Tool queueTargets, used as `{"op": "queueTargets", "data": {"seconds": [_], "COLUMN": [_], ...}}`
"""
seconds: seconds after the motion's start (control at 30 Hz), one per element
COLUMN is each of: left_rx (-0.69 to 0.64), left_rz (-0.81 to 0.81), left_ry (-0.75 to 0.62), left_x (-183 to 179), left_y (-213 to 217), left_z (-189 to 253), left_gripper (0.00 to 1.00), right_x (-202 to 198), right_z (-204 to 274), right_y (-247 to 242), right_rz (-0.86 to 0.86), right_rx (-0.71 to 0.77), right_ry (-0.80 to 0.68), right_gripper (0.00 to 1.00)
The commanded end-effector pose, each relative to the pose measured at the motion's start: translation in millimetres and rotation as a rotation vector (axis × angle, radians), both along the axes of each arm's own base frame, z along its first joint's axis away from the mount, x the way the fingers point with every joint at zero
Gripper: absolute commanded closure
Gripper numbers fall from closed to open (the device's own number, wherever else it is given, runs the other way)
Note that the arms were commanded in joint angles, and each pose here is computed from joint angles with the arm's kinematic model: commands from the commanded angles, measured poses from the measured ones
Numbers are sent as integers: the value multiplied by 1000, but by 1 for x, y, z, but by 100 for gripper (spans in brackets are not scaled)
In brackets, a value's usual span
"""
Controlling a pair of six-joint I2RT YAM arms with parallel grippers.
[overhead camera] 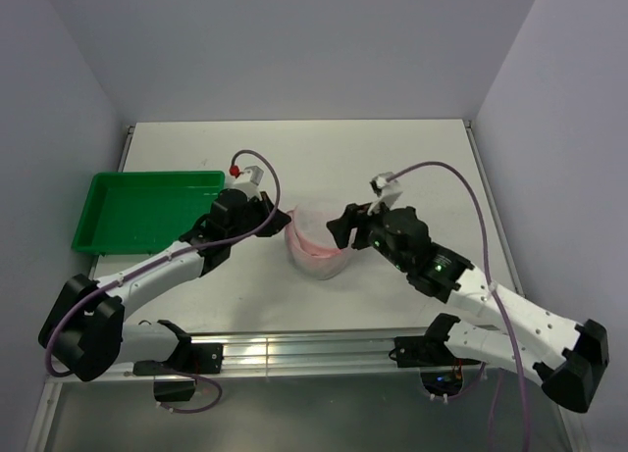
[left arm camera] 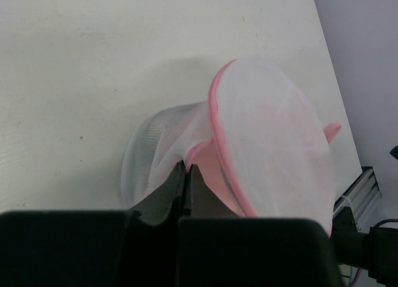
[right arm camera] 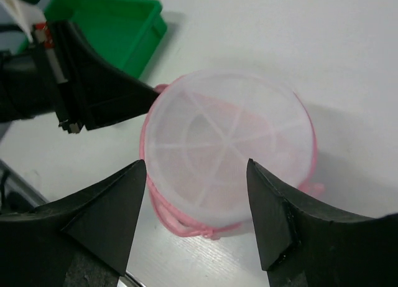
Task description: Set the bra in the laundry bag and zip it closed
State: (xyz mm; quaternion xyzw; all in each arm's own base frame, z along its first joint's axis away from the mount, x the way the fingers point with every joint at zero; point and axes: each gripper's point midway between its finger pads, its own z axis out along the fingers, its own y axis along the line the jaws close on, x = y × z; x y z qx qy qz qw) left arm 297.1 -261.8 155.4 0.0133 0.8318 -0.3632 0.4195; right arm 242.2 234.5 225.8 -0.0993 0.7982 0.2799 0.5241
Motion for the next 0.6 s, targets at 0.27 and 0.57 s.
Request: {"op": "queueTargets", "data": {"seconds": [0.27, 0.57], "left_rx": [-62, -91], "left_rz": [35, 115], "left_ry": [-79, -88], "left_x": [2, -21], "left_y": [7, 35], "left_z": [37, 55], "left_gripper": [64, 42], "right_x": [-18, -2], "right_z": [-53, -45], "right_y": [-54, -39], "right_rz": [-318, -286], "right_rx": [289, 478], "right_ry": [185, 217], "right_gripper": [23, 4]}}
